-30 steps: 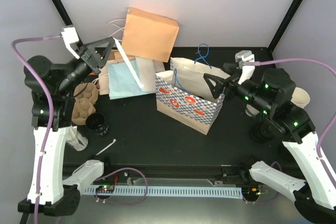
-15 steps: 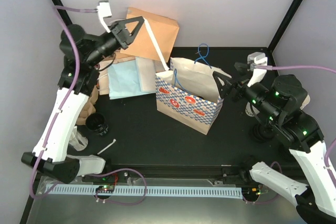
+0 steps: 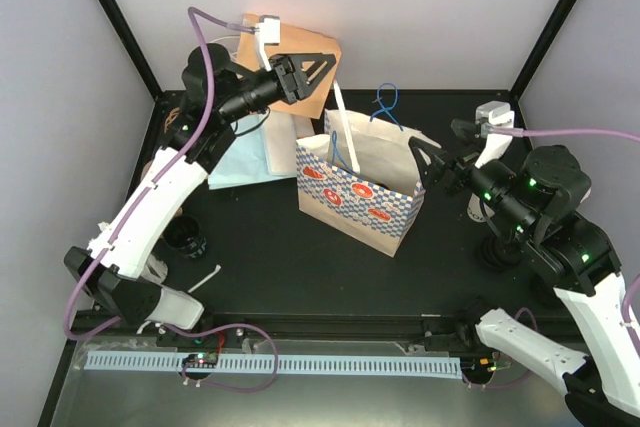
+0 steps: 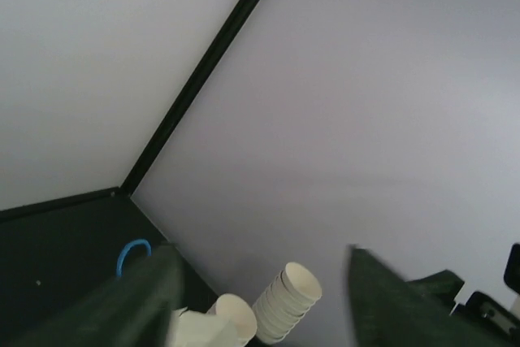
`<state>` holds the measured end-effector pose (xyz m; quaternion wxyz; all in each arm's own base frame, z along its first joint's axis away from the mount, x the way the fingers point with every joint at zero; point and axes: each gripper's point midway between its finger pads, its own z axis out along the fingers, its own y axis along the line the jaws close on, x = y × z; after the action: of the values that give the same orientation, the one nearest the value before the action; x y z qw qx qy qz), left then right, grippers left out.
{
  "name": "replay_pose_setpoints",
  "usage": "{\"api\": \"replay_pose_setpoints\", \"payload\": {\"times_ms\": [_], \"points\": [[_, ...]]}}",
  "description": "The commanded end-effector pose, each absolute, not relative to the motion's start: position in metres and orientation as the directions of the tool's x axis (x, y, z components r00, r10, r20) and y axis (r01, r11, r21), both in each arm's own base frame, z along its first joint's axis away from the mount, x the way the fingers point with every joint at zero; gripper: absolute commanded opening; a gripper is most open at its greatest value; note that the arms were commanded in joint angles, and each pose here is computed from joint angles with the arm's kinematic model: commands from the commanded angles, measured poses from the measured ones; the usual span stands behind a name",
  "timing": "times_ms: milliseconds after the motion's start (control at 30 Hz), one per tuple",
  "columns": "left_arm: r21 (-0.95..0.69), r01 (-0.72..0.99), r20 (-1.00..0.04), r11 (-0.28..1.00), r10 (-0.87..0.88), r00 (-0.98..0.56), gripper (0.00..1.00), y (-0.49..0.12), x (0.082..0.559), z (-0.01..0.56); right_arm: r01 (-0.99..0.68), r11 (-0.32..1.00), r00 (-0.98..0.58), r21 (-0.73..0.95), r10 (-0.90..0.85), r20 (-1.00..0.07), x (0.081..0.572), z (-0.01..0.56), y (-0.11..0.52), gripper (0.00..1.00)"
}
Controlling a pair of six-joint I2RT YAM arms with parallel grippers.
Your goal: Pack the takeout coffee
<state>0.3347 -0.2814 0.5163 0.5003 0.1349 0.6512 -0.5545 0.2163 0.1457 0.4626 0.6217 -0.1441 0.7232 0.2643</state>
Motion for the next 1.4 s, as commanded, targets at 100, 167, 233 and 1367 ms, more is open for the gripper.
{"api": "replay_pose_setpoints", "payload": {"times_ms": [100,167,233,1367], "points": [[-0.486,0.711,-0.872,0.509,-0.229,-0.432,0.99,-0.263,0.314,0.496,-0.569,0.8,-0.211,0.19,0.081,-0.974,0.217,0.458,0.155,1.0],[-0.435,0.674,-0.893,0.597,-0.189,-0.409,0.99,-0.244,0.306,0.488,-0.583,0.789,-0.215,0.195,0.081,-0.973,0.217,0.458,0.159,1.0],[-0.391,0.615,-0.903,0.685,-0.156,-0.4,0.99,-0.22,0.294,0.48,-0.601,0.775,-0.221,0.196,0.074,-0.972,0.216,0.456,0.164,1.0],[-0.247,-0.055,-0.376,0.967,-0.148,-0.915,0.71,-0.088,0.17,0.146,-0.893,0.371,-0.291,0.253,-0.048,-0.956,0.195,0.453,0.271,1.0]]}}
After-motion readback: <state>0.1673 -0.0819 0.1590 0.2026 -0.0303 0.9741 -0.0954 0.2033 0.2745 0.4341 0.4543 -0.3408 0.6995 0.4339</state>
